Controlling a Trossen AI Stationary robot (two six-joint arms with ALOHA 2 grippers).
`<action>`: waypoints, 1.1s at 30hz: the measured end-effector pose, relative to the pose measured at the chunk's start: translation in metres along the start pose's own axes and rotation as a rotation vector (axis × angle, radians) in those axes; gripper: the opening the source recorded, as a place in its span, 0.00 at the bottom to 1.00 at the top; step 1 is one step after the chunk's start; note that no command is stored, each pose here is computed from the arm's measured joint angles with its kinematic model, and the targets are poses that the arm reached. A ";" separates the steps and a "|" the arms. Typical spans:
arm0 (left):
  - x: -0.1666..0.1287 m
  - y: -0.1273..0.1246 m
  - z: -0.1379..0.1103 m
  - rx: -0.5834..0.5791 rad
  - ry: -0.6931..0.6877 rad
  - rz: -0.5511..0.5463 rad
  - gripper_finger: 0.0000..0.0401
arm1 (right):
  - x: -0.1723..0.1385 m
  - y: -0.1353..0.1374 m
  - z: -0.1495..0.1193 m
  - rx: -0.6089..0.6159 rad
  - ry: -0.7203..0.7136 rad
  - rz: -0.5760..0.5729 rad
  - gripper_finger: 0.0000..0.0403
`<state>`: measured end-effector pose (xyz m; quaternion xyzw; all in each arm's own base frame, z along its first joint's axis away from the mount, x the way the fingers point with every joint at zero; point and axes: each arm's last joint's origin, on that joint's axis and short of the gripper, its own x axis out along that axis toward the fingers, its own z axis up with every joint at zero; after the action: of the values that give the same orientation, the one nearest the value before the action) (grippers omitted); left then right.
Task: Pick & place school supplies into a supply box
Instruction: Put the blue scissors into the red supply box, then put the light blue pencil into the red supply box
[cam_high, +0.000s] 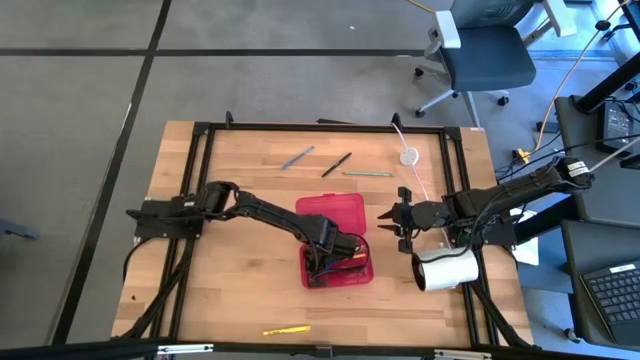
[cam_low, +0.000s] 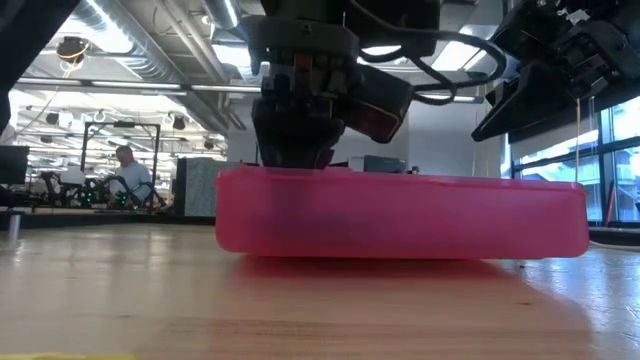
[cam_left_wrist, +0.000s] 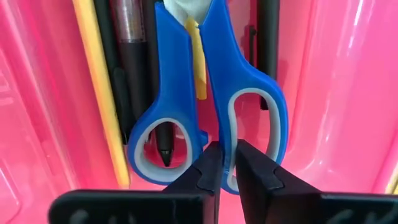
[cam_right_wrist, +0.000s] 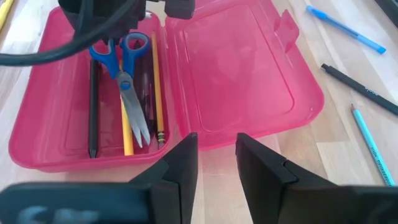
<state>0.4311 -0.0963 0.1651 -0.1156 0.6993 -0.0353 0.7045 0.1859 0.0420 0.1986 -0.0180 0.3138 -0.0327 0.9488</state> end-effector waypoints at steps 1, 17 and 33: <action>0.000 0.000 0.000 0.002 -0.003 -0.001 0.08 | 0.000 0.000 0.000 0.000 0.000 0.000 0.28; 0.000 0.000 0.001 0.001 -0.008 -0.003 0.14 | 0.000 0.000 0.000 -0.007 -0.001 0.000 0.28; -0.011 -0.003 0.002 0.020 -0.035 -0.011 0.37 | 0.000 0.000 0.000 -0.054 -0.004 -0.002 0.28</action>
<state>0.4329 -0.0967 0.1764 -0.1132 0.6857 -0.0441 0.7177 0.1861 0.0420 0.1988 -0.0440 0.3128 -0.0250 0.9485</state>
